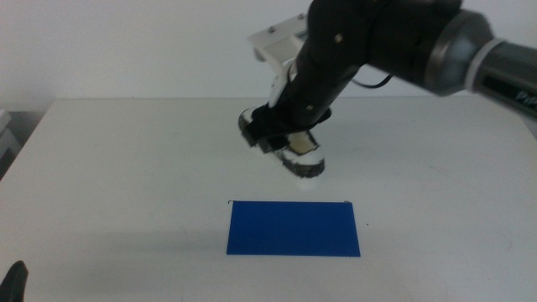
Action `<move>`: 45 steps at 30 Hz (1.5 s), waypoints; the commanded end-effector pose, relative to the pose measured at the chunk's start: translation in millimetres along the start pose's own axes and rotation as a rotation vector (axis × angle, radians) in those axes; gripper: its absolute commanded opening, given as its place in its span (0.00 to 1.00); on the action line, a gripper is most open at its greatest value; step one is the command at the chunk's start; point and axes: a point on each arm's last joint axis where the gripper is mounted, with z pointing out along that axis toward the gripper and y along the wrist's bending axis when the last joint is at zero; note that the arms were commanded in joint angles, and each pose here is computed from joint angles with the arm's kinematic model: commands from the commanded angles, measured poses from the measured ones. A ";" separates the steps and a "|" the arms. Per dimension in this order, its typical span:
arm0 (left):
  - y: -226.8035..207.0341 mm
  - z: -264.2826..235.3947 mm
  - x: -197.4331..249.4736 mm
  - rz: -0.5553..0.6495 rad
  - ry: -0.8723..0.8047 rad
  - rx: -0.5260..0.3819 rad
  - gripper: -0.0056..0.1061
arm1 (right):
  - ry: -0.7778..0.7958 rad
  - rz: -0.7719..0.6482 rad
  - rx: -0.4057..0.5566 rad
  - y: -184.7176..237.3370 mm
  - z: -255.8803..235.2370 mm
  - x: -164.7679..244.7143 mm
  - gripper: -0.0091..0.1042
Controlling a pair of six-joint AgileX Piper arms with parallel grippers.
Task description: Use one arm to grab the shoe from the table and place it on the mat.
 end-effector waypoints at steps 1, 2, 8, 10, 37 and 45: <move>-0.6 -2.1 -7.4 -0.013 -0.102 0.009 0.89 | -0.115 -0.034 0.006 7.2 -25.3 -12.2 0.07; -0.6 -2.1 -7.4 -0.013 -0.102 0.009 0.89 | -0.108 -0.033 0.004 9.5 -21.8 -11.8 0.07; -0.6 -2.1 -7.4 -0.013 -0.102 0.009 0.89 | -0.091 -0.028 -0.008 14.0 -13.2 -10.9 0.07; -0.6 -2.1 -7.4 -0.013 -0.102 0.009 0.89 | -0.093 -0.035 0.002 13.1 -13.2 -11.1 0.07; -0.6 -2.1 -7.4 -0.013 -0.102 0.009 0.89 | -0.020 -0.561 -0.012 10.2 -12.7 -4.1 0.07; -0.6 -2.1 -7.4 -0.013 -0.102 0.009 0.89 | -0.015 -0.764 -0.095 13.0 -13.0 -0.8 0.07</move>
